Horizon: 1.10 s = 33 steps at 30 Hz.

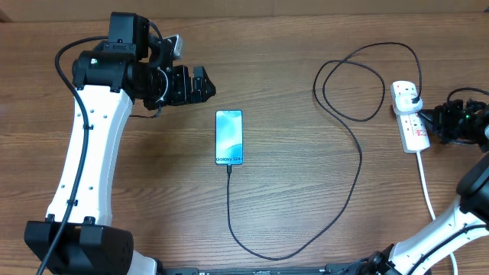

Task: Plug charger to phone and switch on socket
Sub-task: 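Lift the right gripper off the power strip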

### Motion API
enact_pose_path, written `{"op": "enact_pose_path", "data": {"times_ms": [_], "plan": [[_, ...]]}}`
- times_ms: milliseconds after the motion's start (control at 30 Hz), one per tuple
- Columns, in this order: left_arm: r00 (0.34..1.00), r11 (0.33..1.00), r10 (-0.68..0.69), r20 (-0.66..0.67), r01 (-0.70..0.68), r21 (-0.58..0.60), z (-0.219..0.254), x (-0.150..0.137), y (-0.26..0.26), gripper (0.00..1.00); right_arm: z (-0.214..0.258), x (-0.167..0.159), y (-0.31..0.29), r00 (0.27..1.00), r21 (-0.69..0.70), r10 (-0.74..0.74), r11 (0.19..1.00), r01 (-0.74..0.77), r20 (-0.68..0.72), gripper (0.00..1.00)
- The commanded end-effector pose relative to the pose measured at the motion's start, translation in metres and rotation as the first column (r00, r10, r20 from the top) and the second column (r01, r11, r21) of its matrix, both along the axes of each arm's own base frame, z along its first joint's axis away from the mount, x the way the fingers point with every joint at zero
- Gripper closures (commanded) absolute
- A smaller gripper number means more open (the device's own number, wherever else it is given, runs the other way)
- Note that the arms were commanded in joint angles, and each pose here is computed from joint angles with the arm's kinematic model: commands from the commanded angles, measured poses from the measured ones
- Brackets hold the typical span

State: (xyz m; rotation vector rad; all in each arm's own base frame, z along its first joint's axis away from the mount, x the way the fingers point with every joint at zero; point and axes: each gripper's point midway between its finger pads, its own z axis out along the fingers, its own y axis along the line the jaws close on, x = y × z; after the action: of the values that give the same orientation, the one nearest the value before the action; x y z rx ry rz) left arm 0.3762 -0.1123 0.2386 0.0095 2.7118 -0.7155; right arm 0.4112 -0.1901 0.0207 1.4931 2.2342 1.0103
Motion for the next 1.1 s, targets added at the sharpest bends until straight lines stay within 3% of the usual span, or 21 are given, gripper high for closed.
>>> {"op": "enact_pose_path", "data": {"times_ms": [0,467,800,1067], "plan": [[1.0,1.0,0.006,-0.001,-0.006,0.005,-0.001,0.002,0.001,0.0,-0.031,-0.016,0.033,0.993,0.034,0.055,0.998,-0.052,-0.103,0.96],[1.0,1.0,0.006,-0.001,-0.006,0.005,-0.001,0.002,0.001,0.0,-0.024,-0.017,0.013,0.997,0.007,0.015,1.0,-0.015,-0.077,0.96],[1.0,1.0,0.006,-0.001,-0.006,0.005,-0.001,0.002,0.001,0.0,0.073,-0.037,-0.052,0.984,-0.046,-0.124,0.99,0.131,0.125,0.96],[1.0,1.0,0.006,-0.001,-0.006,0.005,-0.001,0.002,0.001,0.0,0.165,-0.05,-0.041,0.951,-0.173,-0.038,0.98,0.094,0.305,0.95]]}}
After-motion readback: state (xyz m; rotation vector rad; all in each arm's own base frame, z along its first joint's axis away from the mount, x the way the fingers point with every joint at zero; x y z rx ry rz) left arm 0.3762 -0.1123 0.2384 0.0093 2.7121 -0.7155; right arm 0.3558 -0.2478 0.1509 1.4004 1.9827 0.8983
